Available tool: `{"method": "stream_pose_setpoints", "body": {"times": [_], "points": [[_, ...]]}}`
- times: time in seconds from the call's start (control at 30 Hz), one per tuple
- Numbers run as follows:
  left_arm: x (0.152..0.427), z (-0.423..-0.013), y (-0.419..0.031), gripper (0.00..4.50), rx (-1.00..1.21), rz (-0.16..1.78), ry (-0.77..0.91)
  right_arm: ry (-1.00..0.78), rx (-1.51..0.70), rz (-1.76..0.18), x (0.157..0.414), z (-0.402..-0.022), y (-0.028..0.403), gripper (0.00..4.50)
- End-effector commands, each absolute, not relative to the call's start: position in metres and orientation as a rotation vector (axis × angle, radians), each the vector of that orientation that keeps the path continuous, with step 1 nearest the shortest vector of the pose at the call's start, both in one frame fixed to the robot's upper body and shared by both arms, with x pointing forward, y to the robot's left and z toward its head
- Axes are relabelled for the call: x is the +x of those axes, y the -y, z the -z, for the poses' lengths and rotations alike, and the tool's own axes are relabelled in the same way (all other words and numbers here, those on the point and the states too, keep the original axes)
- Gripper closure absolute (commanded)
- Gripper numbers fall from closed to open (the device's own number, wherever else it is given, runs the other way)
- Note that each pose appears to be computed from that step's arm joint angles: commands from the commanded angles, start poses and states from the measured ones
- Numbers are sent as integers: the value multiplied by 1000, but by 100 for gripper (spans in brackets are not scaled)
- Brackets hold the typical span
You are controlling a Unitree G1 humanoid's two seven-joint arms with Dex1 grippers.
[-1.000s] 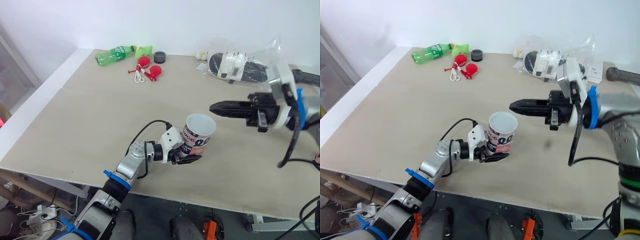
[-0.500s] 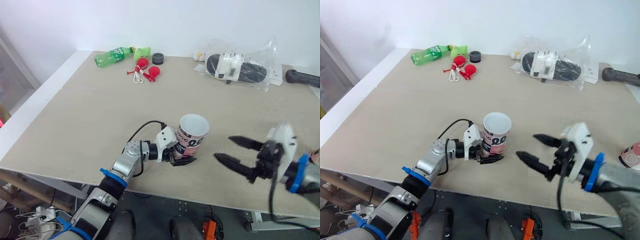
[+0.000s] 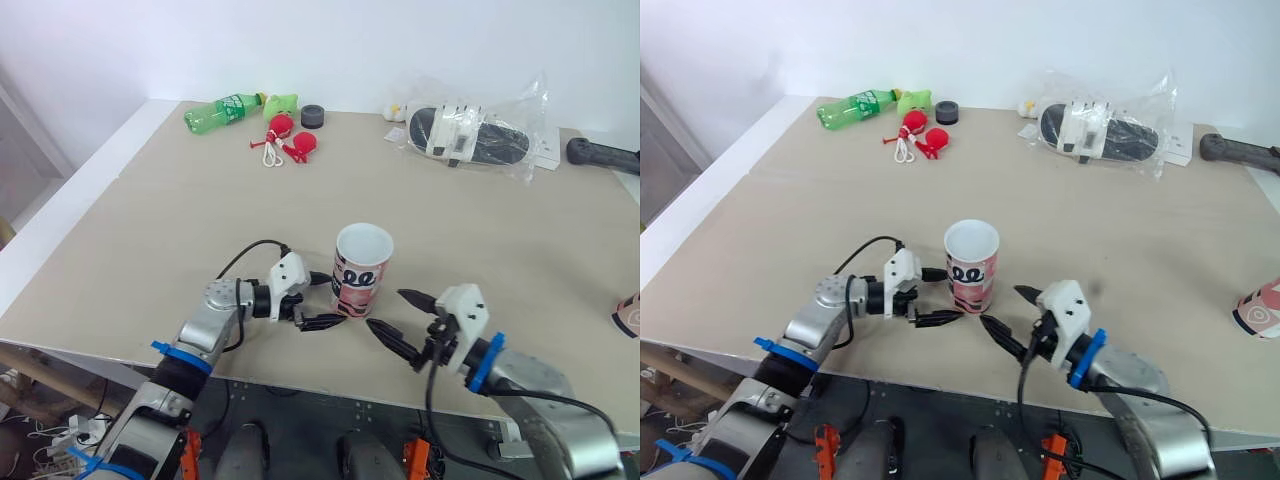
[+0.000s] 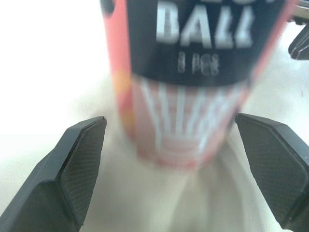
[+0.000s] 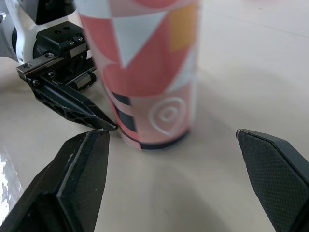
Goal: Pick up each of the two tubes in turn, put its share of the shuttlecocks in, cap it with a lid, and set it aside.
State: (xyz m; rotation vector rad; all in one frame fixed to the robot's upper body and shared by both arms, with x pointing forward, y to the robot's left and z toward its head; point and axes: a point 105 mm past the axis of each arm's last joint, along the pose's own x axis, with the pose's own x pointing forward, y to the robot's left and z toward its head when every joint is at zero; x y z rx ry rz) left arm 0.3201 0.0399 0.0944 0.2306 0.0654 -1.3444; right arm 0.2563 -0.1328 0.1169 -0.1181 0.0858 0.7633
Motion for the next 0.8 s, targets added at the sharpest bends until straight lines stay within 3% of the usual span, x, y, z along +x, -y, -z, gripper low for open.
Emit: {"method": "stream_pose_setpoints", "body": {"times": [0.03,0.47,0.8], "points": [[316,-107,-60,10,256,1333,-27,-18,-120,-773,266,-120,117,0],[296,-170,-105,10,88,1319,49,27,-65,-809,294,-114,93,0],[296,-190,-114,10,64,1310,11,53,-39,-842,314,-115,71,0]]}}
